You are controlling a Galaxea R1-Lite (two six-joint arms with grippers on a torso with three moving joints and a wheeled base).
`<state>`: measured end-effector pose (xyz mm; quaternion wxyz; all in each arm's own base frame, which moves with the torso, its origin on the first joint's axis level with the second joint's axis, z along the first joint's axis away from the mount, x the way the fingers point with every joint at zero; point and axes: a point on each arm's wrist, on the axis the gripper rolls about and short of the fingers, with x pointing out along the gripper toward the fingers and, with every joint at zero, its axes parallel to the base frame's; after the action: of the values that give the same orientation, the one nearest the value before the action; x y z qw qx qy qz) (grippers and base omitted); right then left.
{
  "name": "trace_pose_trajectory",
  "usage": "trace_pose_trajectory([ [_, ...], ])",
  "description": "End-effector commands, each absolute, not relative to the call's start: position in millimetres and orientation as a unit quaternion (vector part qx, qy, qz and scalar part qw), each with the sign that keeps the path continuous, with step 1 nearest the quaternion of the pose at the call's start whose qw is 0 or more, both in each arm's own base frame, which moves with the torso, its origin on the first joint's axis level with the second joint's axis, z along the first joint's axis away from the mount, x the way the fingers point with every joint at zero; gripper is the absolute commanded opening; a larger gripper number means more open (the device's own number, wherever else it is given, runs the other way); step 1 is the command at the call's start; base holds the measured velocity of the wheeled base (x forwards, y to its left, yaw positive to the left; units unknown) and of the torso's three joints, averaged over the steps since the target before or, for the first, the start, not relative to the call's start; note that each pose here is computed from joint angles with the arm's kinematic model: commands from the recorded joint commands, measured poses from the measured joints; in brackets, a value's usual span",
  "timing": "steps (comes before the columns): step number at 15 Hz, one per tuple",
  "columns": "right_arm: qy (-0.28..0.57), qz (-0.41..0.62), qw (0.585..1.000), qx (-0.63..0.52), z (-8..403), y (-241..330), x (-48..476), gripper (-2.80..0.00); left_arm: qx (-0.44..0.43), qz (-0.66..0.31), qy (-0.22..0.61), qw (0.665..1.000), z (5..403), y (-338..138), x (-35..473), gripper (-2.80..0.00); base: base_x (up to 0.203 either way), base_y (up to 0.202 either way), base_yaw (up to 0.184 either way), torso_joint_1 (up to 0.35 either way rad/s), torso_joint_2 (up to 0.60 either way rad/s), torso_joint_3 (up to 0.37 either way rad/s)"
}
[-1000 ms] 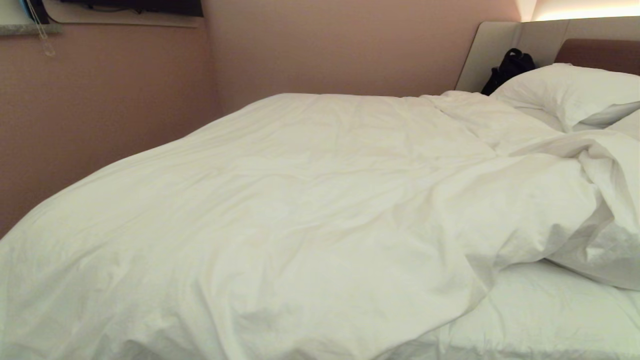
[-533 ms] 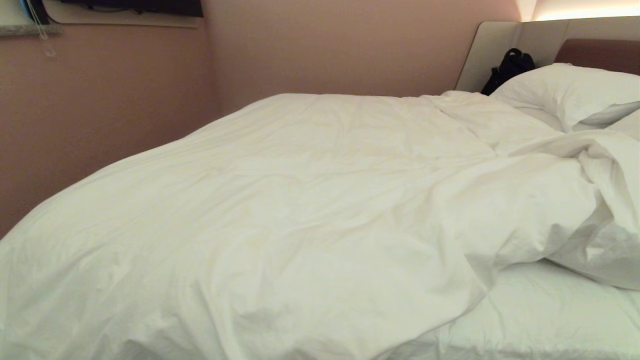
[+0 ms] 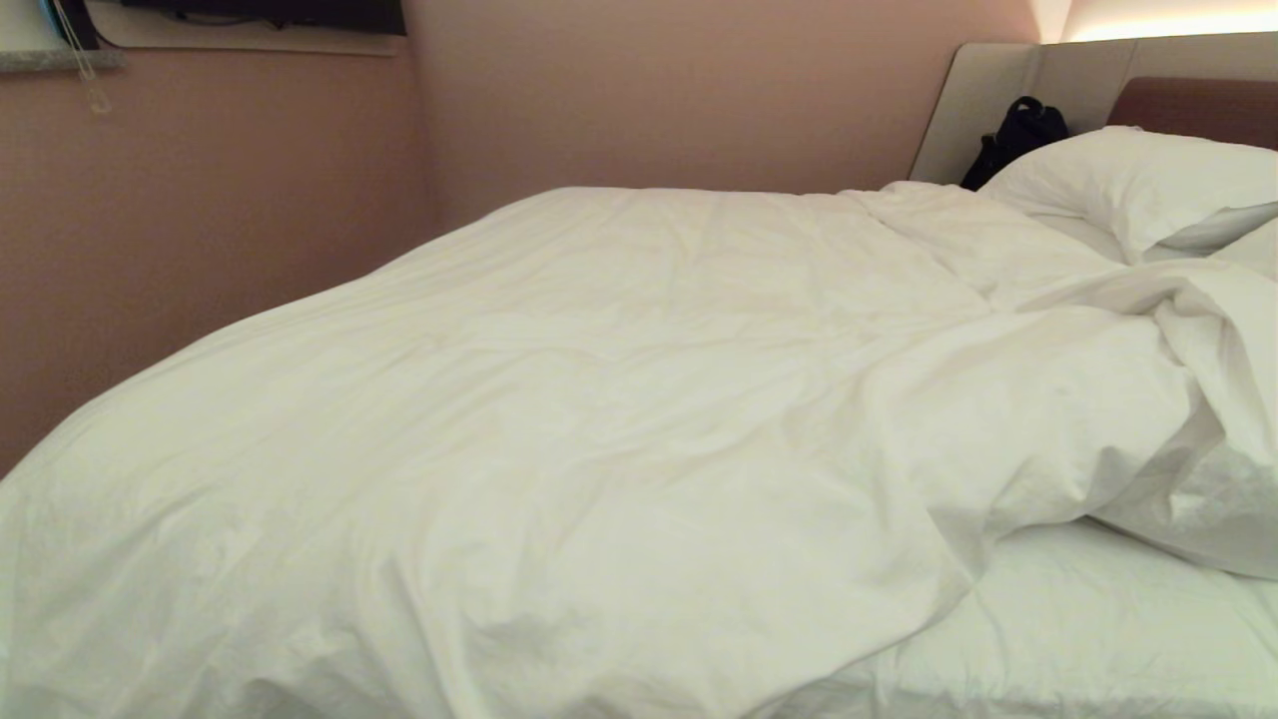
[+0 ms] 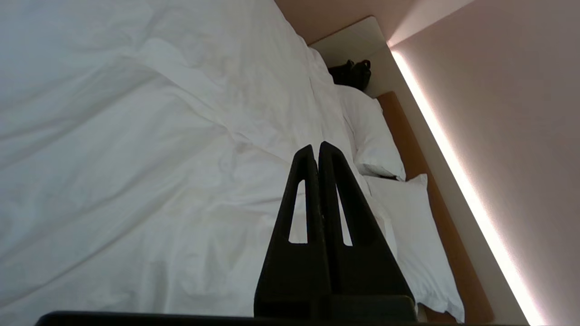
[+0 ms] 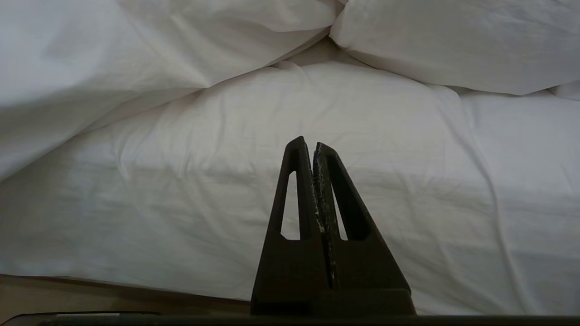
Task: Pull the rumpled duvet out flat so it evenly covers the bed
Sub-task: Hold the folded corner of the quilt
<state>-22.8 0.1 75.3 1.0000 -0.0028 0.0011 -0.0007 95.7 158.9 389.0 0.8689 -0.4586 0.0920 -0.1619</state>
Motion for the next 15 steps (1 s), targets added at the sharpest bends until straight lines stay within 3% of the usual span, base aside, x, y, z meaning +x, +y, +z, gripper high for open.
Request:
trace_pose_trajectory([
  [1, 0.001, -0.001, 1.0, -0.003, 75, 0, -23, -2.8, -0.456, -0.154, 0.081, 0.873, 398, 144, 77, -2.8, 0.0, 0.0, 0.0, 0.0, 0.0, 0.0],
  [9, 0.001, -0.001, 1.0, -0.004, 75, 0, -23, -2.8, -0.471, 0.025, -0.013, 0.882, 404, 124, 16, -2.8, 0.0, 0.0, 0.0, 0.0, 0.0, 0.0],
  [15, 0.001, 0.0, 1.0, -0.003, 75, 0, -23, -2.8, -0.472, 0.029, -0.015, 0.881, 400, 116, 15, -2.8, 0.0, 0.0, 0.0, 0.0, 0.0, 0.0],
])
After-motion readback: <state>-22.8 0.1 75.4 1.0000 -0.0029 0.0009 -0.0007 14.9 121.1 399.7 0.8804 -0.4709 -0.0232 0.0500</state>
